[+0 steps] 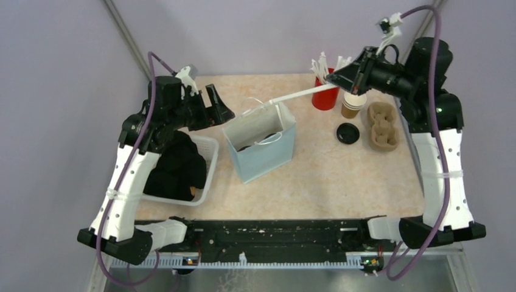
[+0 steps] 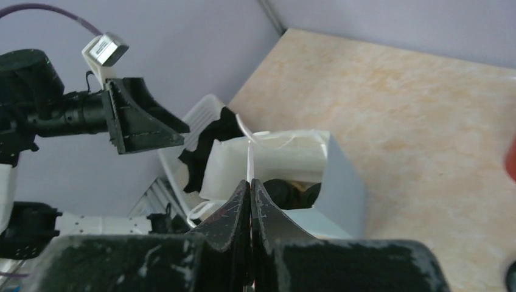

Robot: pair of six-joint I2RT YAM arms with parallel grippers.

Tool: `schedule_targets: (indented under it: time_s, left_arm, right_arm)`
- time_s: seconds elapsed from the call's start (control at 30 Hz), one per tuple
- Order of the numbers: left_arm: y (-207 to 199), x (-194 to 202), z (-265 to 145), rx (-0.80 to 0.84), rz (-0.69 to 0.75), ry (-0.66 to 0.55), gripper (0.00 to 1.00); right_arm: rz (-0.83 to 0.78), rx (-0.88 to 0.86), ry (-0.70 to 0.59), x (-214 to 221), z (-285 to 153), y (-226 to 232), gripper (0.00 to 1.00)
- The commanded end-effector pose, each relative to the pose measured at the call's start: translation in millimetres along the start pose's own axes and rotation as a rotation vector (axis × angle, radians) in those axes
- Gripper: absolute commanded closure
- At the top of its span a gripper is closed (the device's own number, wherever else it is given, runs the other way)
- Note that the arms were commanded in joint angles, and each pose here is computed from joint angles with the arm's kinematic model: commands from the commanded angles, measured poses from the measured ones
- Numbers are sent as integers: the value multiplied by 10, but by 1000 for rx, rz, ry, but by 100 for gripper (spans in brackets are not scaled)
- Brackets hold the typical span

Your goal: Pack the takeout coffee

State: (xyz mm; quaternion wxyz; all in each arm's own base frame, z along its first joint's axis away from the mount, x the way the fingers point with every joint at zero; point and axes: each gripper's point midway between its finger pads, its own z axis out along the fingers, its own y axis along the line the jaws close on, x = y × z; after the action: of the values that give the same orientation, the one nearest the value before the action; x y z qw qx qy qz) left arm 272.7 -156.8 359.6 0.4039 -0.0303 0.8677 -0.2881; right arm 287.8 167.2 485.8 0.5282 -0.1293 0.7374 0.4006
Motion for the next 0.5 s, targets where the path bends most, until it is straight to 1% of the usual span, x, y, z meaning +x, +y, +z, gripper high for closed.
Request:
schedule_targets:
  time_s: [0.0,0.17,0.33,0.4,0.43,0.47]
  left_arm:
    - [-137,-74,-87,68,5,-39,9]
    - [-146,-43,-182,70,11,-38,9]
    - [-140,-33,-283,64,22,-48,9]
    - [-140,-27,-293,63,22,-48,9]
    - [-145,-30,-303,65,23,-49,9]
    - [-151,-34,-307,66,23,-50,9]
  right_arm:
    - [94,-133,145,363,234,158,100]
    - [90,-179,271,763,513,306,100]
    - [105,-214,344,1078,824,413,100]
    - [117,-205,398,1236,952,427,99]
    - [134,-181,434,1315,1010,393,90]
    - [153,-147,466,1382,1061,321,76]
